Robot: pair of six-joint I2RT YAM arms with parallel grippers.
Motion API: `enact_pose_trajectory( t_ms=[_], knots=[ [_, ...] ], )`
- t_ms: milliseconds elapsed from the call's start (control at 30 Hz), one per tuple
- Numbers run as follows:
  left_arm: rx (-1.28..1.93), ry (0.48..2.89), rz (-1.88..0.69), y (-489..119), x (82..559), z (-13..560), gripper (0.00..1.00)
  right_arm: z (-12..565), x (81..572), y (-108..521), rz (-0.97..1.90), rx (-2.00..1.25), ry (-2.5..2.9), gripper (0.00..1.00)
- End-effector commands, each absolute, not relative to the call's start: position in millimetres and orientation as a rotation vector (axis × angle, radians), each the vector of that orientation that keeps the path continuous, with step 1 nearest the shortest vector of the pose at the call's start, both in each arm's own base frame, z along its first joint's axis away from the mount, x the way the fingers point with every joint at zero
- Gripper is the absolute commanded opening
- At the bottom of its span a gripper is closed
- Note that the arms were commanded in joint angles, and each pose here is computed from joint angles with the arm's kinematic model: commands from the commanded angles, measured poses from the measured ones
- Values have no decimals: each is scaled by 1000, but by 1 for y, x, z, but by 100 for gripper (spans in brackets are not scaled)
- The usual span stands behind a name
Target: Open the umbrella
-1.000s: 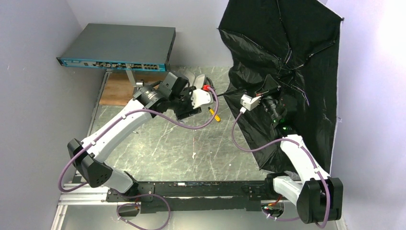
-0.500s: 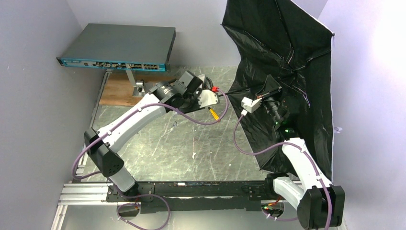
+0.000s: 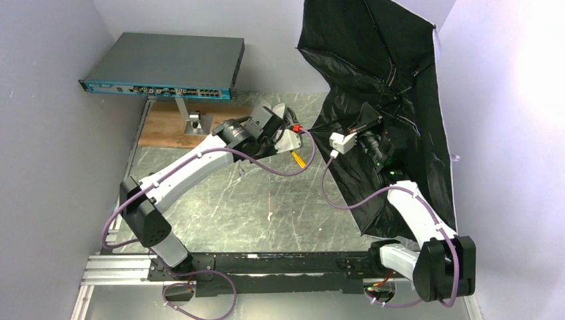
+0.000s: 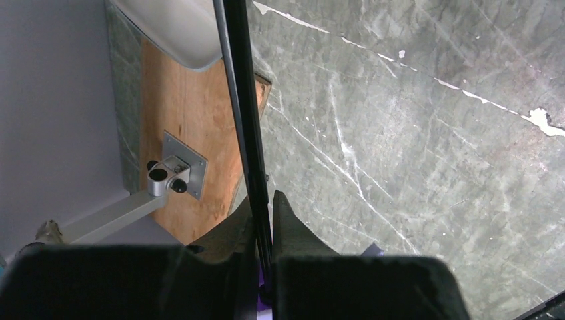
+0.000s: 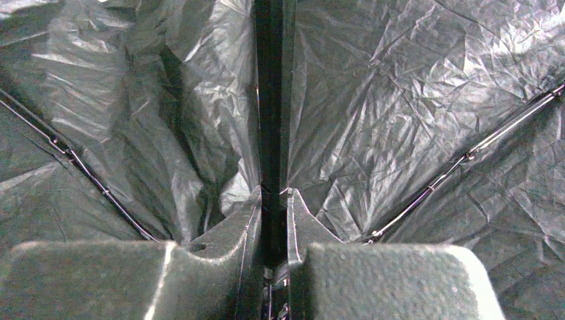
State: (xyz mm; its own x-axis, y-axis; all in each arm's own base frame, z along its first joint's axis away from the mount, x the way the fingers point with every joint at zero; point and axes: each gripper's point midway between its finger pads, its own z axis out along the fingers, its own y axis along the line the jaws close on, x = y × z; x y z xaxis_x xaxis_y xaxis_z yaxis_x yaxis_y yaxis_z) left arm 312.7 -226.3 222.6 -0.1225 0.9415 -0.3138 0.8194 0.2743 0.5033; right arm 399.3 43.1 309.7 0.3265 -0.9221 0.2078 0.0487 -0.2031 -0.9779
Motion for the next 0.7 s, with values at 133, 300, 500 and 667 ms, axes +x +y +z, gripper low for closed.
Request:
enact_pose_trajectory(
  t_ms=[133,300,500,667],
  knots=[
    [1721,2150,512,-129,268,224,9,369,402,-55,-1520,-1278,1026,0],
    [1710,2205,565,-103,258,217,14,374,399,-67,-1551,-1272,1028,0],
    [1690,2269,628,-74,247,199,28,391,391,-63,-1515,-1240,990,0],
    [1688,2317,651,-64,241,185,28,400,380,-55,-1482,-1209,948,0]
  ],
)
